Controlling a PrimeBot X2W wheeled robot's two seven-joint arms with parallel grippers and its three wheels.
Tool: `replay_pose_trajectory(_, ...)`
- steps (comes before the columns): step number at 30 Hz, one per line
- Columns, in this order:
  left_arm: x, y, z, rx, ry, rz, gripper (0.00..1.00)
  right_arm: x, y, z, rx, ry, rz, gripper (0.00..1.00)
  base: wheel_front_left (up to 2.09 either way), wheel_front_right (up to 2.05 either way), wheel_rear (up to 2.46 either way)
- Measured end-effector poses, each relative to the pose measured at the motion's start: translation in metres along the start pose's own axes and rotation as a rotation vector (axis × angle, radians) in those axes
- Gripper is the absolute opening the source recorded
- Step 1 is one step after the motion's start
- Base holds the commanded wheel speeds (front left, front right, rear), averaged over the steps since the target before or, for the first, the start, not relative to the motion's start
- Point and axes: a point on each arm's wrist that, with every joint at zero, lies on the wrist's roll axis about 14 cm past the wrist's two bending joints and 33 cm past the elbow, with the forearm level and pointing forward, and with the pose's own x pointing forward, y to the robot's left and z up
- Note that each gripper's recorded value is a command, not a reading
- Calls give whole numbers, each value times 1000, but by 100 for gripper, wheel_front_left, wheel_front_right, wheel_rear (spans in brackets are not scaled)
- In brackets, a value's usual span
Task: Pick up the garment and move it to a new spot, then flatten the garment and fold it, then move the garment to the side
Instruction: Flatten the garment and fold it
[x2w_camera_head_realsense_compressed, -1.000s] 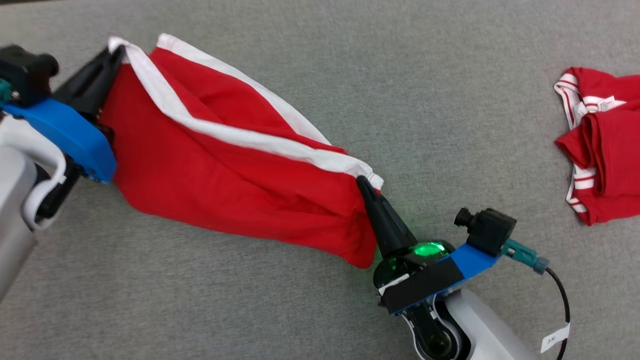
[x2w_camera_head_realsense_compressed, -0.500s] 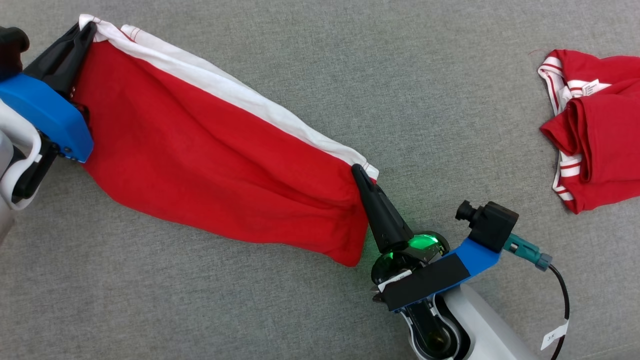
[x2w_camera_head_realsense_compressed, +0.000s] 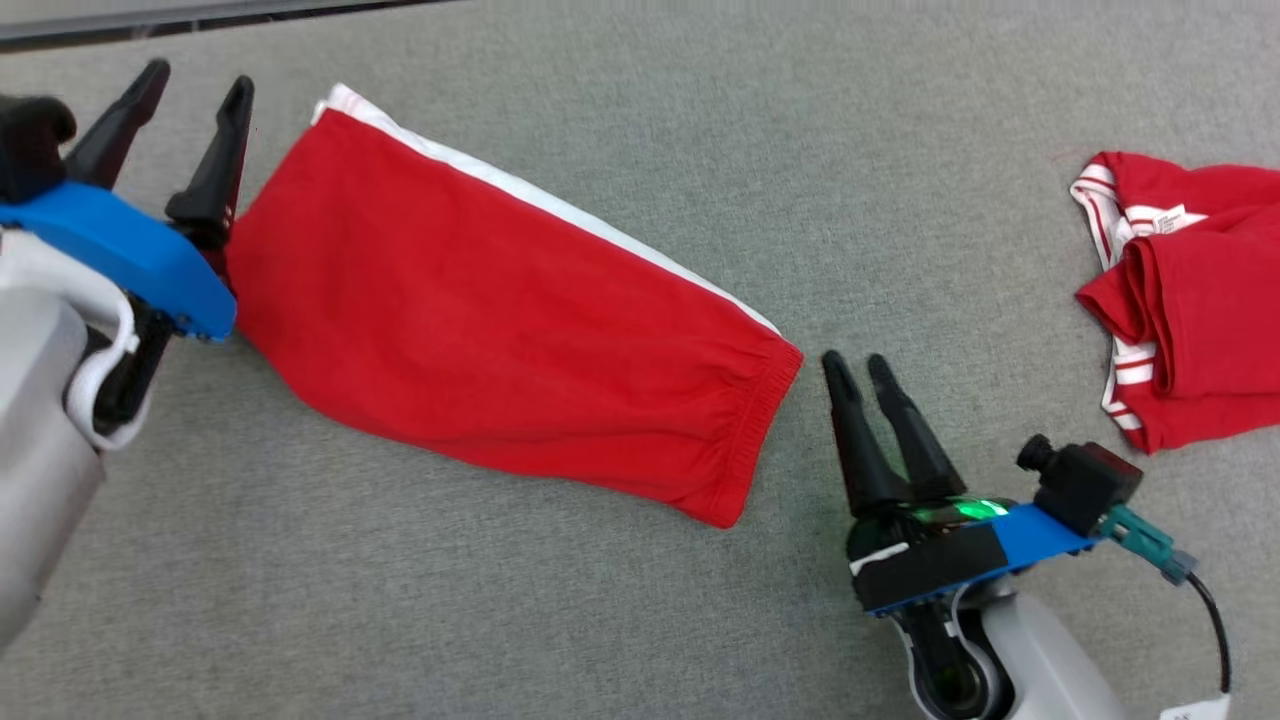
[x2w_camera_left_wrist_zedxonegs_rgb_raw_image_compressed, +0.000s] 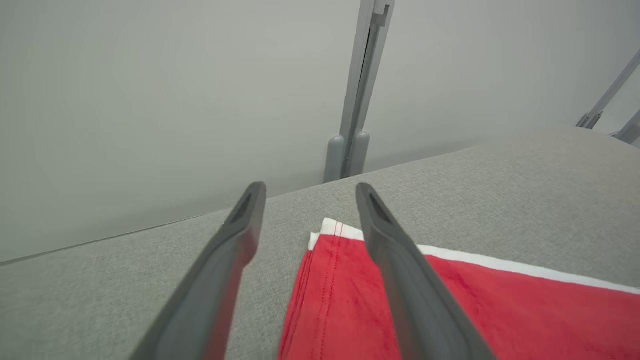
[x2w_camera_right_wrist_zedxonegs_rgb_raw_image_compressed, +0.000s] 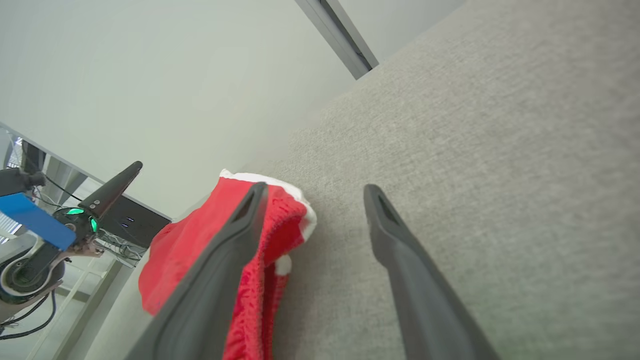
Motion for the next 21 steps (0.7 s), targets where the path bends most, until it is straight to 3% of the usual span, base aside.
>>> replay_pose_trajectory(18, -112, -13, -29, -243, -161, 230, 100, -30, -19, 48, -435, -87, -48, 100, 0, 0, 0)
replay_pose_trajectory(21, -129, -19, -39, -286, -173, 271, 100, -38, -20, 50, -454, -91, -58, 100, 0, 0, 0)
